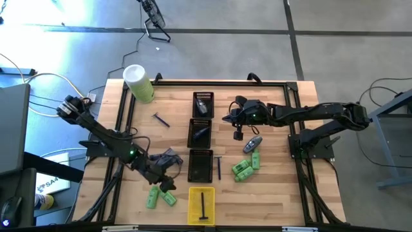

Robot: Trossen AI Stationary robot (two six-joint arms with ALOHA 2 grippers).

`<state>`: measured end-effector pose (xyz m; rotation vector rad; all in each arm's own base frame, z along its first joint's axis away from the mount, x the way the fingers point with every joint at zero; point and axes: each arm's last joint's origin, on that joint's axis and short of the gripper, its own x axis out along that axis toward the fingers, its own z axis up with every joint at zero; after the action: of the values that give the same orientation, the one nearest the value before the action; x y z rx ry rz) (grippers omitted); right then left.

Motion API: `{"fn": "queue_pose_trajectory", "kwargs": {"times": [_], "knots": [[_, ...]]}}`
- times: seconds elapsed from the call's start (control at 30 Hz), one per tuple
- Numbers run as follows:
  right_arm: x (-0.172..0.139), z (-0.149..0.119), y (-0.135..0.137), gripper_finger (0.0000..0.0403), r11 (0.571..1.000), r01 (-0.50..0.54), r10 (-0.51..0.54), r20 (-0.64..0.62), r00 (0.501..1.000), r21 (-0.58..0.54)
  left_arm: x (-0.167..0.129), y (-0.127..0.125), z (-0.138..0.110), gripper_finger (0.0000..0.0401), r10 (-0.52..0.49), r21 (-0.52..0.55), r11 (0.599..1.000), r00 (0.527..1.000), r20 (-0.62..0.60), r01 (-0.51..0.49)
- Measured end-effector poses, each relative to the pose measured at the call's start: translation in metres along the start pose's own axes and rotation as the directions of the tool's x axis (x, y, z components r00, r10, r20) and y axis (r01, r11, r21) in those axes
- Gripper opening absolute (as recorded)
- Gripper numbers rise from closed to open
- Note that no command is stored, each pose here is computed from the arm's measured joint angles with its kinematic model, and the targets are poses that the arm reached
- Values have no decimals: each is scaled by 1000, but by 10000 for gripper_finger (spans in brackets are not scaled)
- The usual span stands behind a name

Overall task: Pick & Place Travel size toiletries
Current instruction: Put the green shampoo bottle into the bottom black bin

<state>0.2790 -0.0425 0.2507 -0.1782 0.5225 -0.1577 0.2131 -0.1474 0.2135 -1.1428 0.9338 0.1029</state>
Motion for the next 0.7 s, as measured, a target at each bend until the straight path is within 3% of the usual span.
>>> {"fn": "queue_pose_trajectory", "kwargs": {"times": [0.23, 0.47, 0.7], "knots": [[0, 3, 2, 4, 998, -64, 65, 41, 997, -14, -3, 5, -28, 253, 56, -157, 985, 995, -82, -68], [0, 3, 2, 4, 997, -72, 73, 45, 996, -14, -9, 17, -54, 253, 163, -299, 935, 980, -111, -189], [0, 3, 2, 4, 997, -71, 71, 45, 996, -16, -11, 26, -61, 253, 254, -368, 888, 961, -111, -277]]}}
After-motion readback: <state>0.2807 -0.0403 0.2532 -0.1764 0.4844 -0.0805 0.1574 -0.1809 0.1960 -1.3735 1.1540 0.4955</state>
